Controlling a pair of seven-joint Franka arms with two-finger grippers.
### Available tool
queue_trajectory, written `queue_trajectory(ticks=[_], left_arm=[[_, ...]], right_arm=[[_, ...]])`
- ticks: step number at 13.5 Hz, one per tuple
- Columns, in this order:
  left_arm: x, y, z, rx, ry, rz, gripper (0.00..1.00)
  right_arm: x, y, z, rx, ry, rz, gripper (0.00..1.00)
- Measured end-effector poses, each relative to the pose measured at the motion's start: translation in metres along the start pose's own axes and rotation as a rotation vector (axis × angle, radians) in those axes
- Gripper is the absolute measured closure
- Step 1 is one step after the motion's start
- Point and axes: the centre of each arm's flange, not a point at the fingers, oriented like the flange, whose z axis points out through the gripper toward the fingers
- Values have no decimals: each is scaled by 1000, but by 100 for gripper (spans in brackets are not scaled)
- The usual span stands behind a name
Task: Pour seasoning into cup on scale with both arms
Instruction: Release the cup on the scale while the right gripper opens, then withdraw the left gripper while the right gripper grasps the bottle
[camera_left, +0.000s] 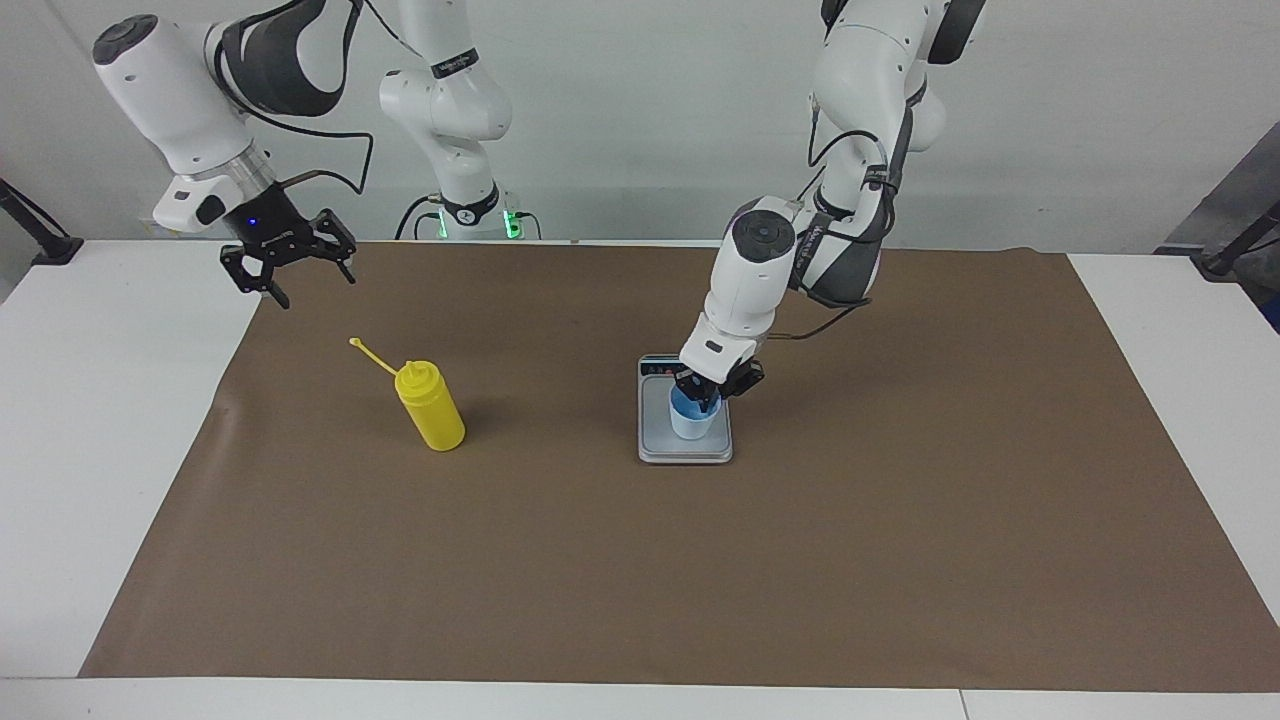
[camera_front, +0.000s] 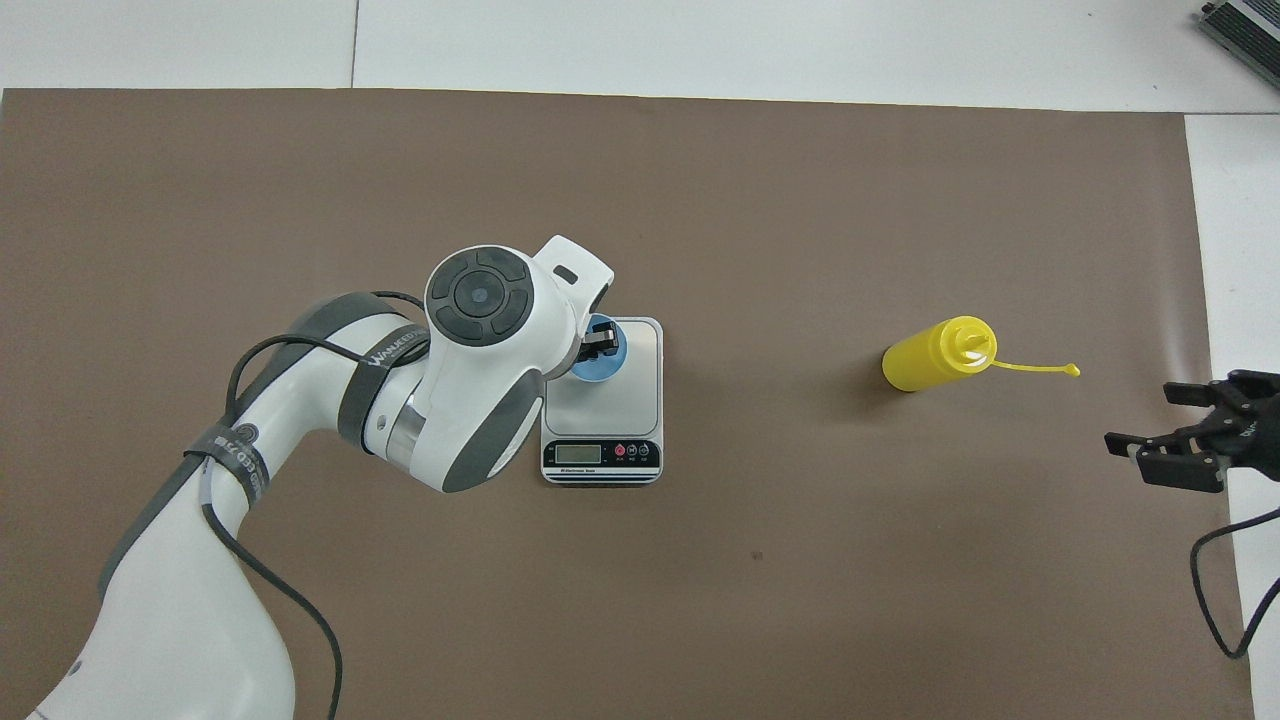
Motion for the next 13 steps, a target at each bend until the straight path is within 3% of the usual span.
queue_trajectory(ticks=[2,5,13], left_arm=[[11,-19,-33,3,23,-4,0],[28,-64,-83,15,38,26,0],[54,-200,-162,66,0,221,0]], right_arm=[[-18,8,17,53,78,-56,0],[-43,31,51,119,211,-151,0],[-68,55,143,195,437,-265,0]])
